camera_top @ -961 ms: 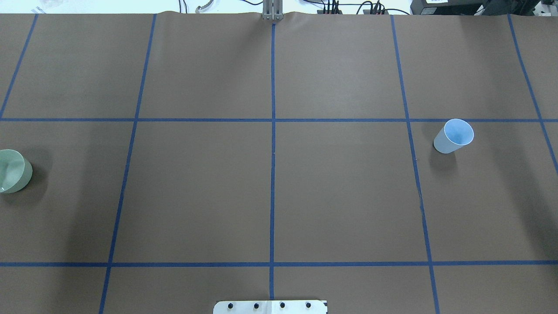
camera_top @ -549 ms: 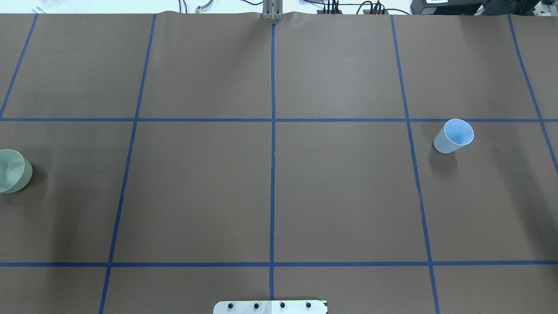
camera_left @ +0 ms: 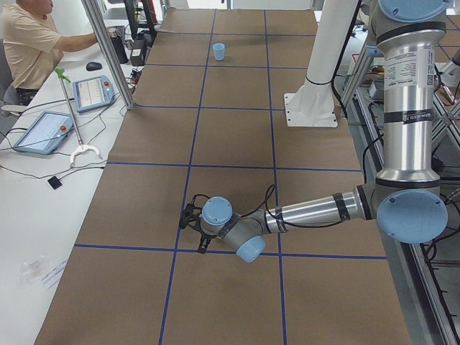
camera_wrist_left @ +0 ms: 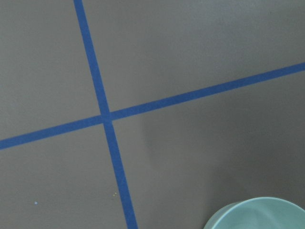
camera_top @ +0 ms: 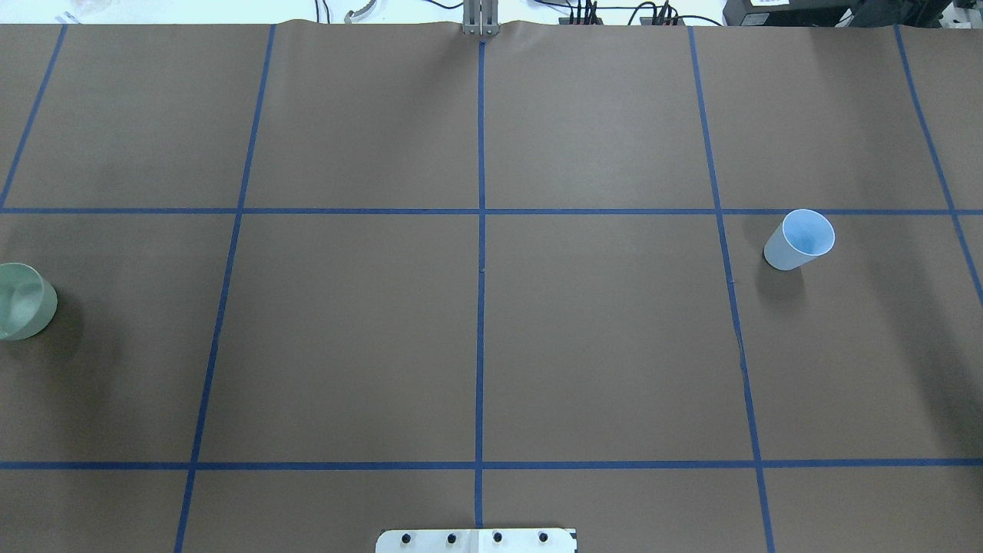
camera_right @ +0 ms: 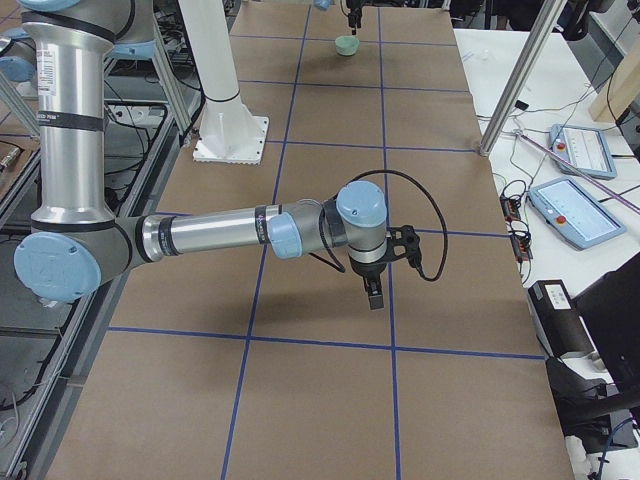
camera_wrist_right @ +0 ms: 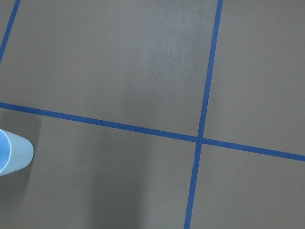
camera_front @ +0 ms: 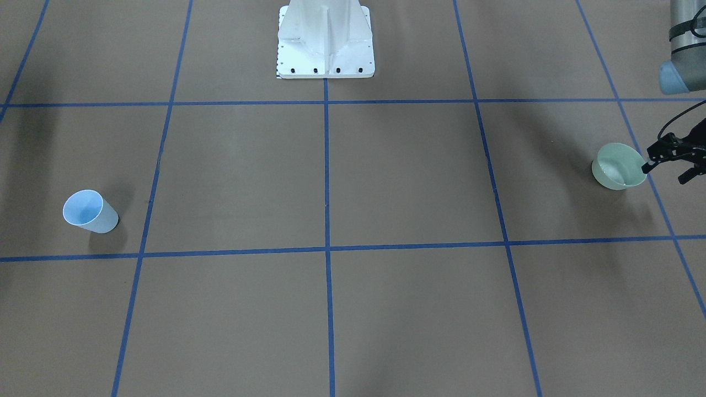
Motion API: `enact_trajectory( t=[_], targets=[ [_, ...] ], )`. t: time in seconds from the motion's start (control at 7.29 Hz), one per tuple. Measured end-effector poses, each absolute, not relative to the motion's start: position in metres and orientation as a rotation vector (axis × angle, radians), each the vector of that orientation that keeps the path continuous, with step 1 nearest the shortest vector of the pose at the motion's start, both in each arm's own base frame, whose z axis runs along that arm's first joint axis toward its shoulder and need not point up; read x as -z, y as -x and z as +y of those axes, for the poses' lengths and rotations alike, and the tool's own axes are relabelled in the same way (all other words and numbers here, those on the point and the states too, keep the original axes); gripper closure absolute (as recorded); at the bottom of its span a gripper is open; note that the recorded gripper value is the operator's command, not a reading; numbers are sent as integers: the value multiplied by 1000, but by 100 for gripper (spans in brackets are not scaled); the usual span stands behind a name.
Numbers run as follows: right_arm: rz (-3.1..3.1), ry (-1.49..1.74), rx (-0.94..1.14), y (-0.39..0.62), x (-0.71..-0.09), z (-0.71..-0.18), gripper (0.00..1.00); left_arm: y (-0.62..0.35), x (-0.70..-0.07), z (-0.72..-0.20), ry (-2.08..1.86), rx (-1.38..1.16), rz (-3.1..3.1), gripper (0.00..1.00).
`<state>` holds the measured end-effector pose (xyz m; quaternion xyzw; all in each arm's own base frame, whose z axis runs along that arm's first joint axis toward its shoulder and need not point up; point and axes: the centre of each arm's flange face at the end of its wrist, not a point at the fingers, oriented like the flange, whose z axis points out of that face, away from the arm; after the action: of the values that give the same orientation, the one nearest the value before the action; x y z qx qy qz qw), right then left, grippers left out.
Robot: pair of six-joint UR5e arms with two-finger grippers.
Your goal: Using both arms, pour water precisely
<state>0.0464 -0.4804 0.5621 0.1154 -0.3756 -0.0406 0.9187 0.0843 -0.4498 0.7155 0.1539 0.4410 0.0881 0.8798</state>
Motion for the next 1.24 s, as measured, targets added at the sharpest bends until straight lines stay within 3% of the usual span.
enact_trajectory(
  t=[0.14,0.27,0.41,0.82,1.24],
  targets=[
    [-772,-237,83,-46,-562,-480,0,-93,-718,-444,-317,-206,924,43],
    [-772,-236,83,-46,-562,-480,0,-102,-720,-438,-317,-235,931,83],
    [-772,-236,82,-46,-563,-480,0,-107,-721,-434,-319,-254,935,100],
    [-772,-238,83,-46,-562,-481,0,-112,-715,-433,-332,-271,946,100],
    [-772,-238,83,-46,-562,-481,0,-136,-649,-475,-344,-272,1040,100]
  ],
)
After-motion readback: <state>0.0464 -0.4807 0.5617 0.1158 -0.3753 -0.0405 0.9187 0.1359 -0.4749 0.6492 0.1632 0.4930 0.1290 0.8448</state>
